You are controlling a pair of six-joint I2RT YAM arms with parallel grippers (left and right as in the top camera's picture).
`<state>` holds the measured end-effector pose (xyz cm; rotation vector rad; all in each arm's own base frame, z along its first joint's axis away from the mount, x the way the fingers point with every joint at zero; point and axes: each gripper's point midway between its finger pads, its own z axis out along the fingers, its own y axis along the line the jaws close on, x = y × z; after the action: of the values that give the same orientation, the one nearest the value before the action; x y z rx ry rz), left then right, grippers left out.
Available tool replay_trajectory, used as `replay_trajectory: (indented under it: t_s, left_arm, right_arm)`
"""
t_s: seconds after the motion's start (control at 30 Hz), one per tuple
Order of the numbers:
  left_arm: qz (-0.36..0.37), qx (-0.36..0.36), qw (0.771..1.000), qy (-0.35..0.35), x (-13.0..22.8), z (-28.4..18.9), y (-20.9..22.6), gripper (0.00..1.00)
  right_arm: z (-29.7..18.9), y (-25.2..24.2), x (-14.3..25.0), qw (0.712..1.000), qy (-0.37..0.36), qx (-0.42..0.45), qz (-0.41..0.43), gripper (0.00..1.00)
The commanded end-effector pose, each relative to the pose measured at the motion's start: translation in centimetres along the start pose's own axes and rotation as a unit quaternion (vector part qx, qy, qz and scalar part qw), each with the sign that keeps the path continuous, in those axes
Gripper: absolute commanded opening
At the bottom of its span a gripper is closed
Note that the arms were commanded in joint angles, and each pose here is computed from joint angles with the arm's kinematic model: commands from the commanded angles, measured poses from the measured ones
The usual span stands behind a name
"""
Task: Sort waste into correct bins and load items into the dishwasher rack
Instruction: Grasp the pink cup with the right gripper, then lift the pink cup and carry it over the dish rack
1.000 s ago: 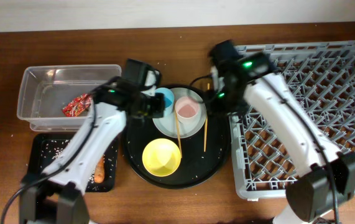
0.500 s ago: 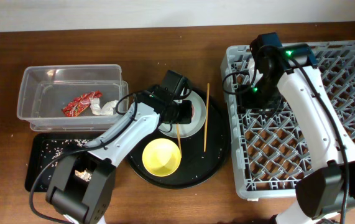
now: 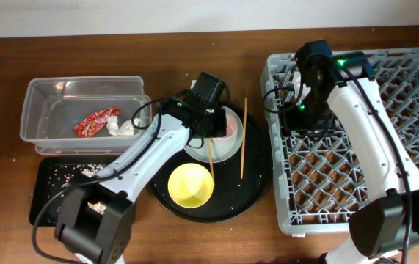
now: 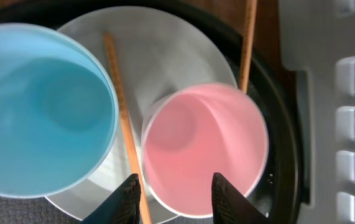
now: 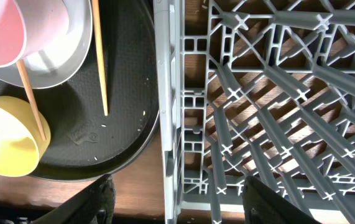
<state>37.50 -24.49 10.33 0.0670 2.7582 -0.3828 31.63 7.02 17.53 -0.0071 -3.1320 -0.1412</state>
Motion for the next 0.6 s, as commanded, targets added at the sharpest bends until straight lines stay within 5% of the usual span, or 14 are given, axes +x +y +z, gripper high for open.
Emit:
replay_trajectory:
  t_s: [0.0,0.1,0.2,0.3,0.47,0.57]
  left_arm:
    - [-0.005,-0.015,1.0,0.014,0.5,1.7,0.2,0.36]
    - [-0.003,-0.012,1.0,0.013,0.5,1.8,0.0,0.36]
    - [0.007,-0.008,1.0,0.014,0.9,2.0,-0.9,0.13]
    - [0.007,-0.02,1.0,0.014,1.0,2.0,-0.3,0.01]
    - [0.015,-0.012,1.0,0.002,0.3,0.9,-0.7,0.01]
    - [0.022,0.042,0.996,-0.072,-3.5,-8.4,-1.5,0.0]
  right_arm:
    - [-1.0,-0.5,-0.1,1.0,-0.017,0.006,-0.003,0.66]
    - [-1.0,-0.5,0.0,1.0,-0.016,0.006,-0.003,0.65]
    - [-1.0,-0.7,0.0,1.0,-0.015,0.012,-0.017,0.66]
    - [-1.0,-0.7,0.0,1.0,-0.015,0.012,-0.017,0.66]
    - [-1.9,-0.9,-0.3,0.999,-0.026,0.012,-0.028,0.65]
    - [-8.4,-2.1,-0.2,0.997,-0.076,-0.028,-0.01,0.68]
